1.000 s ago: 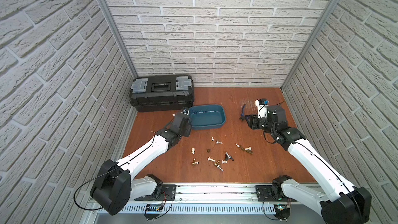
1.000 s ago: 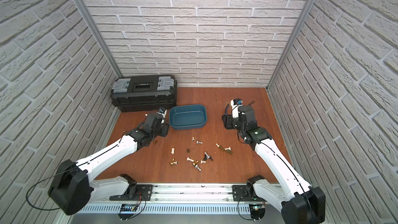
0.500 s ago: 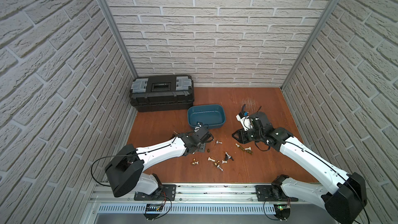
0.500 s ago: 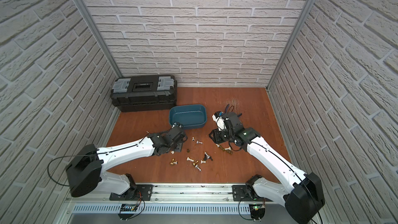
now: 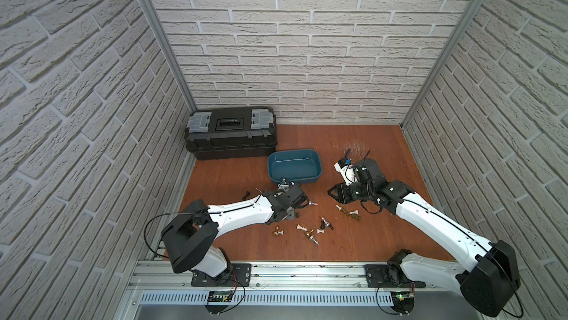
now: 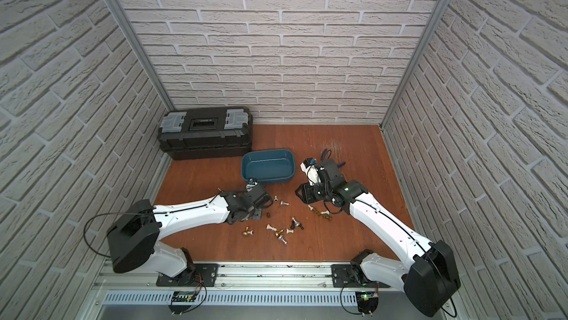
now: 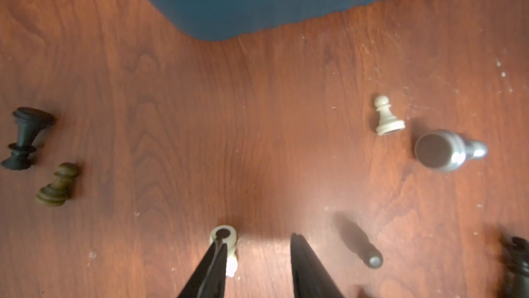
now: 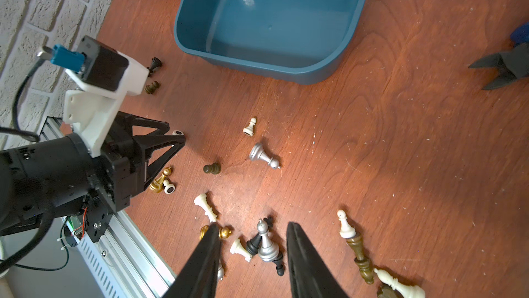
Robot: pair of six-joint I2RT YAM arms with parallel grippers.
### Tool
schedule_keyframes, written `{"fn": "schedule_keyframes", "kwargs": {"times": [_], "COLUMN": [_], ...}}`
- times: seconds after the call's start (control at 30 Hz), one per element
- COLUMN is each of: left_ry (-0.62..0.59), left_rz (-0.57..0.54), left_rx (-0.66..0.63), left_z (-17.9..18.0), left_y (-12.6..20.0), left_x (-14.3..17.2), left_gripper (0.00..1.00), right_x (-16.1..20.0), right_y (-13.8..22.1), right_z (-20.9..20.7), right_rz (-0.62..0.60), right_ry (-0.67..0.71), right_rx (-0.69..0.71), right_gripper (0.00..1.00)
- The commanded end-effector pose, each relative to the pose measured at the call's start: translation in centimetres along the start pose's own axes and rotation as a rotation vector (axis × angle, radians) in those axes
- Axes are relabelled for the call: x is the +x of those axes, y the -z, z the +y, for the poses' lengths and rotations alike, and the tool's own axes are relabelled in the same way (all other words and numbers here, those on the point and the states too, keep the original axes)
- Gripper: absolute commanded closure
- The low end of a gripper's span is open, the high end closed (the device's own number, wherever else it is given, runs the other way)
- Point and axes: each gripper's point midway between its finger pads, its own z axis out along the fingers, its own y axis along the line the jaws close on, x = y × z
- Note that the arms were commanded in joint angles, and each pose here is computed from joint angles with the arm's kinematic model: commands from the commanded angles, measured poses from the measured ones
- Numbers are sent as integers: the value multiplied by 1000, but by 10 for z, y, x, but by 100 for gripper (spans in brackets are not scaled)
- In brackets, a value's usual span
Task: Put the chess pieces into the storage box
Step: Pick up the chess piece at the center of the board.
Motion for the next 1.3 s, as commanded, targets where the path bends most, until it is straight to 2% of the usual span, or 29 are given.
{"fn": "schedule_keyframes", "kwargs": {"times": [0.0,0.27,0.63,0.77,0.93,1.27], "left_ry": [48,76,55,19,-10,-26], "left_rz": [11,60,118,156,170,171], "left_rx": [-36,-6,40,-23,-68,-75], "left_z": [20,29,15,22,28,30], "left_y": [1,-10,-25,-31,-33,-32], "left_x": [8,18,24,31,33,30], "left_gripper": [58,58,59,65,67,78], "right_x": [-5,-7,-5,-4,-6,-12], "right_y": [-6,-18,-22,-24,-24,-23], "right_z": [7,11,9,9,9,13], "right_rz": [-13,13,31,39,35,29], "right_ry": [7,-1,1,-3,-4,10], "right_rx": [-35,-55,-41,-43,-46,-52], "right_gripper": [57,57,56,56,56,57]}}
